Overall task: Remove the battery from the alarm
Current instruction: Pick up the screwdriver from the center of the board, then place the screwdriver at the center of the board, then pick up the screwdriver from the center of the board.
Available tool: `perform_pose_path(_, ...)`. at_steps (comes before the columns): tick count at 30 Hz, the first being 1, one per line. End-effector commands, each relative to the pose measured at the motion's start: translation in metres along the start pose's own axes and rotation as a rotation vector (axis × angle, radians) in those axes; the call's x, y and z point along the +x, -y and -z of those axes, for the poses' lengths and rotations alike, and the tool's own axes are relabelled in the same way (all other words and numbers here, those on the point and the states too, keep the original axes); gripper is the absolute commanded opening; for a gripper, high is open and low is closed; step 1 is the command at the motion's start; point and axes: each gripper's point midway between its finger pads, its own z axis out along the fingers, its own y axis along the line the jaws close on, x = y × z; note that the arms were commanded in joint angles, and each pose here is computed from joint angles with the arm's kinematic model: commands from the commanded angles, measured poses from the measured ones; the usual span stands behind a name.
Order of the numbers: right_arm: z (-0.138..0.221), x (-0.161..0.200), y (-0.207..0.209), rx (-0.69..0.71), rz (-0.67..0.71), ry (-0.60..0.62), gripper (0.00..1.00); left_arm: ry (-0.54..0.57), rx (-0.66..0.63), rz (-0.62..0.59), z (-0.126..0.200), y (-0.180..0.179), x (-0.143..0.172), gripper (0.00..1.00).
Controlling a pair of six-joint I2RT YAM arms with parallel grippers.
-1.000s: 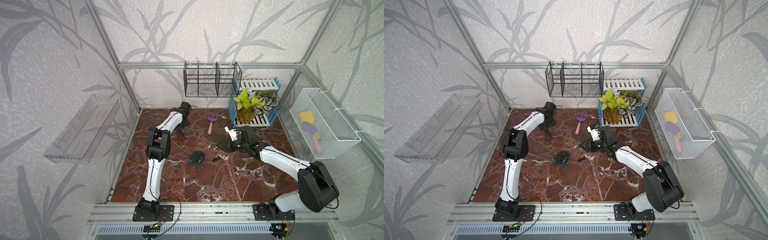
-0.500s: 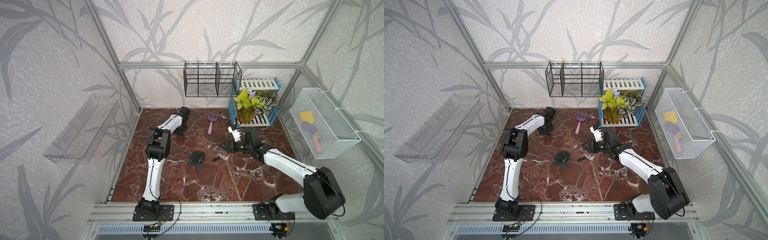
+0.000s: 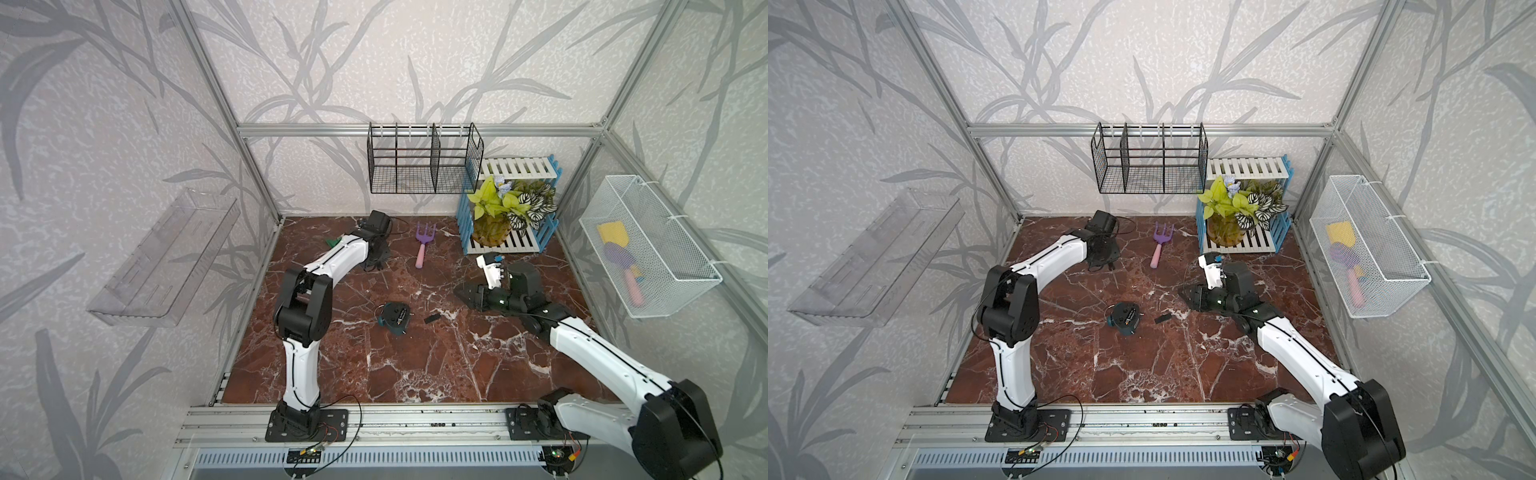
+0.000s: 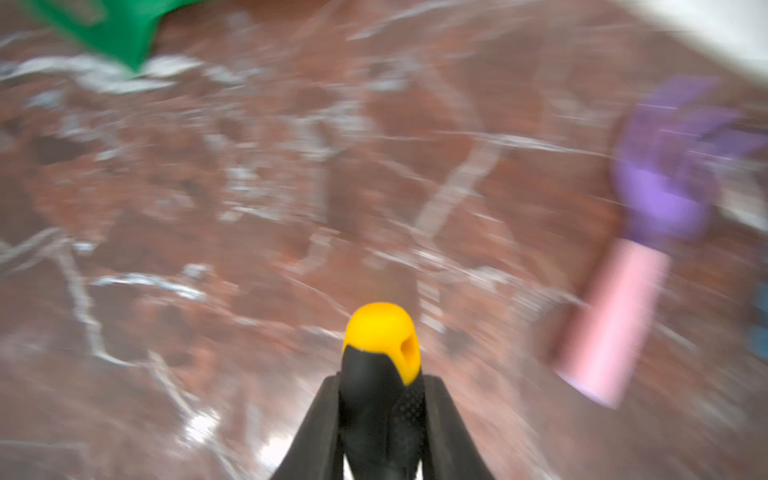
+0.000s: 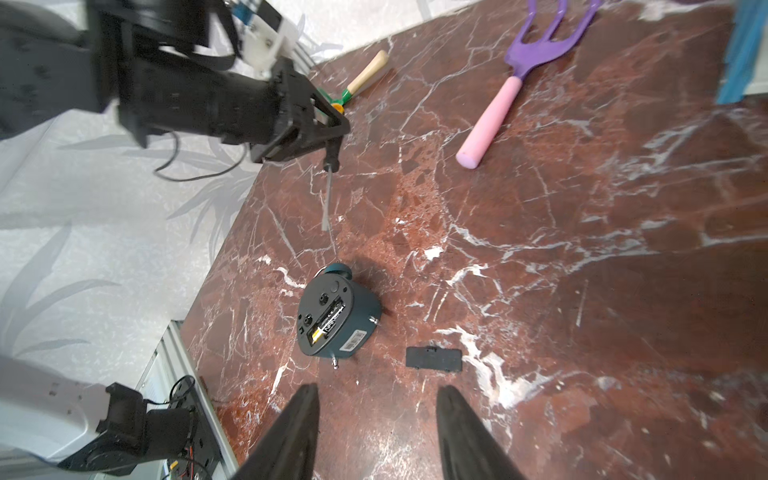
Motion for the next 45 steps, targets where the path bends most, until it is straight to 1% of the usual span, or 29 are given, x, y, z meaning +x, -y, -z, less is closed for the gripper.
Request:
perform_pose_path(1, 0.017, -0.002, 0.020, 0.100, -0.067, 0.063, 0.50, -0.005, 0.233, -0.113, 0.031, 0.069, 0.023, 0.16)
perform_pose_path(3, 0.030, -0.001, 0.036, 0.163, -0.124, 0.101, 0.50, -0.062, 0.319, -0.181, 0.034, 0.100, 0.060, 0.16)
perform_pose_path(5, 0.041, 0.001, 0.051, 0.206, -0.192, 0.137, 0.50, -0.131, 0.386, -0.269, 0.033, 0.127, 0.105, 0.16)
perform_pose_path(8, 0.054, 0.007, 0.066, 0.227, -0.278, 0.175, 0.50, -0.239, 0.495, -0.376, 0.028, 0.161, 0.174, 0.16)
perform_pose_path(10, 0.062, 0.013, 0.072, 0.246, -0.307, 0.190, 0.50, -0.278, 0.523, -0.476, 0.026, 0.178, 0.212, 0.16)
perform_pose_path(12, 0.069, 0.016, 0.076, 0.271, -0.322, 0.201, 0.50, -0.297, 0.525, -0.544, 0.022, 0.186, 0.236, 0.17)
perform_pose_path(14, 0.075, 0.020, 0.082, 0.297, -0.351, 0.214, 0.50, -0.303, 0.505, -0.584, 0.015, 0.189, 0.251, 0.19)
perform_pose_path(16, 0.080, 0.023, 0.089, 0.317, -0.384, 0.228, 0.50, -0.291, 0.465, -0.602, 0.006, 0.190, 0.257, 0.22)
perform_pose_path(18, 0.082, 0.025, 0.092, 0.318, -0.405, 0.230, 0.50, -0.273, 0.420, -0.596, -0.006, 0.185, 0.258, 0.25)
perform_pose_path(19, 0.082, 0.027, 0.092, 0.319, -0.412, 0.228, 0.50, -0.267, 0.400, -0.592, -0.012, 0.182, 0.258, 0.27)
perform_pose_path(20, 0.082, 0.028, 0.093, 0.319, -0.416, 0.225, 0.50, -0.267, 0.386, -0.591, -0.016, 0.180, 0.259, 0.34)
perform_pose_path(22, 0.082, 0.031, 0.094, 0.325, -0.425, 0.214, 0.50, -0.274, 0.387, -0.592, -0.017, 0.181, 0.261, 0.54)
perform_pose_path(23, 0.082, 0.032, 0.095, 0.327, -0.429, 0.209, 0.50, -0.279, 0.399, -0.589, -0.015, 0.184, 0.261, 0.62)
perform_pose_path(24, 0.081, 0.034, 0.095, 0.324, -0.434, 0.203, 0.50, -0.279, 0.405, -0.585, -0.012, 0.185, 0.259, 0.66)
perform_pose_path(26, 0.079, 0.039, 0.095, 0.316, -0.455, 0.185, 0.50, -0.275, 0.428, -0.574, -0.003, 0.191, 0.254, 0.70)
perform_pose_path(28, 0.077, 0.045, 0.094, 0.303, -0.474, 0.165, 0.50, -0.258, 0.446, -0.550, 0.008, 0.194, 0.241, 0.72)
perform_pose_path(29, 0.075, 0.048, 0.094, 0.296, -0.484, 0.153, 0.52, -0.239, 0.453, -0.541, 0.014, 0.194, 0.233, 0.72)
perform_pose_path(31, 0.072, 0.055, 0.094, 0.291, -0.515, 0.124, 0.53, -0.180, 0.460, -0.505, 0.030, 0.190, 0.205, 0.72)
perform_pose_path(32, 0.070, 0.059, 0.095, 0.286, -0.525, 0.107, 0.55, -0.143, 0.468, -0.483, 0.040, 0.186, 0.189, 0.73)
perform_pose_path(34, 0.061, 0.065, 0.092, 0.253, -0.542, 0.058, 0.57, -0.075, 0.474, -0.444, 0.057, 0.168, 0.160, 0.73)
perform_pose_path(35, 0.055, 0.068, 0.090, 0.238, -0.549, 0.027, 0.58, -0.023, 0.489, -0.433, 0.072, 0.159, 0.142, 0.73)
perform_pose_path(37, 0.045, 0.073, 0.086, 0.244, -0.552, -0.044, 0.59, 0.077, 0.476, -0.400, 0.089, 0.128, 0.110, 0.77)
perform_pose_path(38, 0.041, 0.073, 0.082, 0.254, -0.537, -0.078, 0.61, 0.118, 0.462, -0.395, 0.097, 0.106, 0.099, 0.80)
perform_pose_path(39, 0.035, 0.081, 0.083, 0.285, -0.546, -0.137, 0.64, 0.161, 0.443, -0.388, 0.103, 0.084, 0.087, 0.83)
perform_pose_path(41, 0.022, 0.086, 0.084, 0.346, -0.551, -0.214, 0.71, 0.263, 0.384, -0.391, 0.117, 0.042, 0.069, 0.93)
perform_pose_path(42, 0.016, 0.089, 0.085, 0.377, -0.569, -0.255, 0.74, 0.319, 0.363, -0.424, 0.124, 0.024, 0.060, 0.99)
perform_pose_path(44, 0.005, 0.097, 0.093, 0.476, -0.611, -0.320, 0.75, 0.397, 0.326, -0.544, 0.138, -0.004, 0.059, 1.00)
perform_pose_path(45, 0.000, 0.099, 0.099, 0.564, -0.624, -0.351, 0.77, 0.437, 0.311, -0.640, 0.145, -0.016, 0.063, 1.00)
